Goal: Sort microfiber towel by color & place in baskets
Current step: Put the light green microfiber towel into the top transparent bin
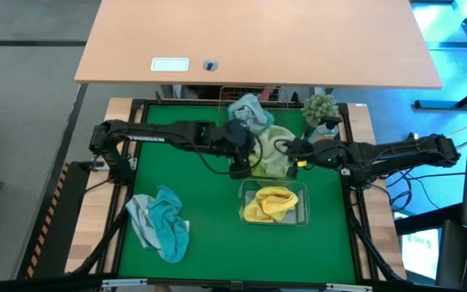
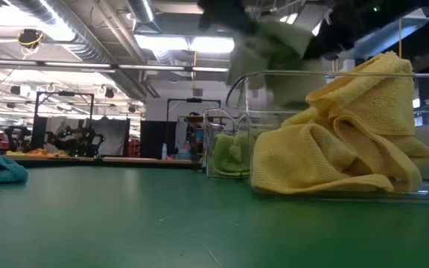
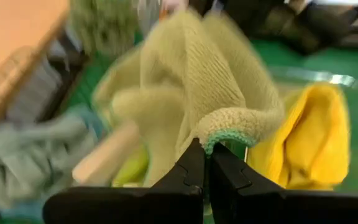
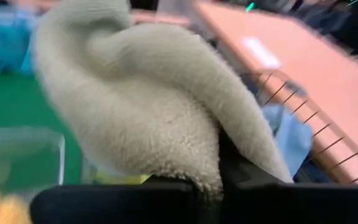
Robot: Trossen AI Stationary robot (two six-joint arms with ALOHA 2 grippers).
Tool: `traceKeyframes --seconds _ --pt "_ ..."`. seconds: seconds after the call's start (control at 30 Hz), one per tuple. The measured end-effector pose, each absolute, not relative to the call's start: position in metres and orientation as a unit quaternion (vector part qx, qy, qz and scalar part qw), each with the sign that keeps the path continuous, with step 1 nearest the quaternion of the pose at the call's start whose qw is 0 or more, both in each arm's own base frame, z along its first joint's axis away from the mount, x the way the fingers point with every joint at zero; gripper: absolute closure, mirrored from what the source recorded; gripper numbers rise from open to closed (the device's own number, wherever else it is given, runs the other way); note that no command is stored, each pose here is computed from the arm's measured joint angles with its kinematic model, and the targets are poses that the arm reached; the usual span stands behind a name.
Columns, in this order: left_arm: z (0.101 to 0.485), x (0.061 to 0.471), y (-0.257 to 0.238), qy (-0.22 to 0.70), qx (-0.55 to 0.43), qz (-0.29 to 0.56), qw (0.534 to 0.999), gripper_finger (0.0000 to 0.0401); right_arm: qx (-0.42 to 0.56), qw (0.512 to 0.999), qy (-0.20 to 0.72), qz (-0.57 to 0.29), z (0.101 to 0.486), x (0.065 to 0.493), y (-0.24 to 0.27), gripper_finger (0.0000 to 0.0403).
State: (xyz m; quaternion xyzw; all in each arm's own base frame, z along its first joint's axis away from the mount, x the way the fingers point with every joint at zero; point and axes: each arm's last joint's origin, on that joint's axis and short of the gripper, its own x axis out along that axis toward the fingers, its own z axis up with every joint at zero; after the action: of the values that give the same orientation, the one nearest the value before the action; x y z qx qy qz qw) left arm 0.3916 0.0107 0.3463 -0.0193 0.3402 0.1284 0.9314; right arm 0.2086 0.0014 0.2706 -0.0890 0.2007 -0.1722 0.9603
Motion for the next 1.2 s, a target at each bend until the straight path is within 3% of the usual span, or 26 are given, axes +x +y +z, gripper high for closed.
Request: traceKeyframes --seconds 0.23,0.6,0.8,1.0,1.2 --pt "0.286 0.385 0.014 0.399 -0.026 0.175 0.900 0.0401 -0.095 0.951 0.265 -0.130 0.259 0.204 0.003 0.0394" --pt "0.229 0.379 0.044 0.363 -0.036 0.227 0.903 0.0401 -0.097 0.949 0.268 -0.133 0.258 0.205 0.003 0.0336" --pt "0.223 0.375 0.063 0.355 -0.046 0.250 0.900 0.0401 -0.096 0.949 0.267 -0.133 0.258 0.205 0.003 0.0322" --pt "0.235 0.382 0.084 0.274 -0.066 0.266 0.922 0.0401 -0.097 0.949 0.268 -0.133 0.258 0.205 0.003 0.0315" --pt "0.232 0.382 0.079 0.295 -0.087 0.203 0.930 0.0401 -0.097 0.949 0.267 -0.133 0.258 0.205 0.003 0.0315"
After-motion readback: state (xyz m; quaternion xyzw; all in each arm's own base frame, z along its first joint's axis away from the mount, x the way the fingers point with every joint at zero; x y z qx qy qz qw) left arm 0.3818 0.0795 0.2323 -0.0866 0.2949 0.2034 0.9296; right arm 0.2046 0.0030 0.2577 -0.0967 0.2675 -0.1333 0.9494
